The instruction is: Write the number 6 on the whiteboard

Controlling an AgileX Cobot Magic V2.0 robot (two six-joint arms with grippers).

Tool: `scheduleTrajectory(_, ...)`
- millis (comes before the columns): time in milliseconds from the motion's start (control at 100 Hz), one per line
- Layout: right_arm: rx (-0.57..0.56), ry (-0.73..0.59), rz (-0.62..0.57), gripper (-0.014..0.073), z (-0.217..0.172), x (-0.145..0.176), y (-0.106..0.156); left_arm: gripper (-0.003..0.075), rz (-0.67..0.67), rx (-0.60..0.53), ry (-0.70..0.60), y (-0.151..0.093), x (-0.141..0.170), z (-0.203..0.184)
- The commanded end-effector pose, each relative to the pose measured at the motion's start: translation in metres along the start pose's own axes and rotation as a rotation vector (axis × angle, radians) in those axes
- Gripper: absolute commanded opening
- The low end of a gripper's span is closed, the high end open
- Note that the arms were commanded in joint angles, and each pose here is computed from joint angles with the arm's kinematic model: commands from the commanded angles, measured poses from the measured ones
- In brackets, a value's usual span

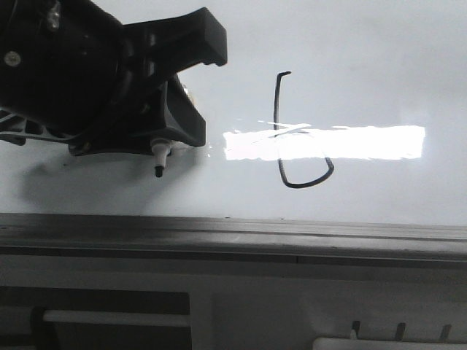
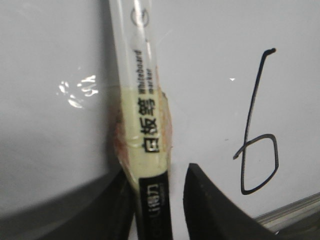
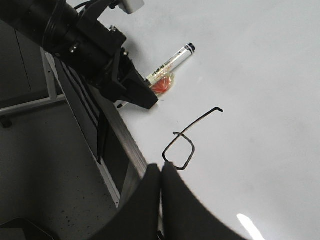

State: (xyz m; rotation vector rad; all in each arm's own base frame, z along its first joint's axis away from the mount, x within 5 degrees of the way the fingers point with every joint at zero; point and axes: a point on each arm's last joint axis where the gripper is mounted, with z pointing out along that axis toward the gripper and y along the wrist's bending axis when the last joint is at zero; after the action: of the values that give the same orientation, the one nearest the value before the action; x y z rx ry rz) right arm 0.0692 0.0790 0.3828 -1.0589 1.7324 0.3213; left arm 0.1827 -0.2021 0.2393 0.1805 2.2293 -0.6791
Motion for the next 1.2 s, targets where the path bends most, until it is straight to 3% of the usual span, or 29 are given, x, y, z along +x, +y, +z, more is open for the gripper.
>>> scheduleTrajectory(0, 0.029, -0.086, -0.013, -0.0062, -0.006, -0.013, -0.005, 0.0279, -0.002, -0.204, -0.113, 0.021, -0.013, 0.000)
scheduleTrajectory(230, 0.029, -0.086, -0.013, -0.0062, -0.006, -0.013, -0.005, 0.0482, -0.002, -0.231, -0.128, 0.023, -0.014, 0.000)
scheduleTrajectory(560, 0.029, -0.089, -0.013, -0.0062, -0.006, -0.013, -0.005, 0.0491, -0.001, -0.238, -0.132, 0.024, -0.015, -0.001)
scheduleTrajectory(710, 0.029, -0.091, -0.013, -0.0062, -0.006, -0.013, -0.005, 0.0536, -0.013, -0.206, -0.171, 0.019, -0.024, -0.010)
scheduleTrajectory(1060, 0.032, -0.099, -0.016, -0.0062, -0.006, -0.014, -0.005, 0.0529, 0.097, -0.009, -0.382, -0.001, -0.059, -0.073)
scheduleTrajectory(1130, 0.043, -0.102, -0.025, -0.0062, -0.008, -0.014, -0.006, 0.0463, 0.136, 0.016, -0.439, -0.002, -0.065, -0.090)
scheduleTrajectory(1190, 0.047, -0.114, -0.024, -0.0062, -0.011, -0.013, -0.007, 0.0353, 0.196, 0.025, -0.485, -0.002, -0.069, -0.106)
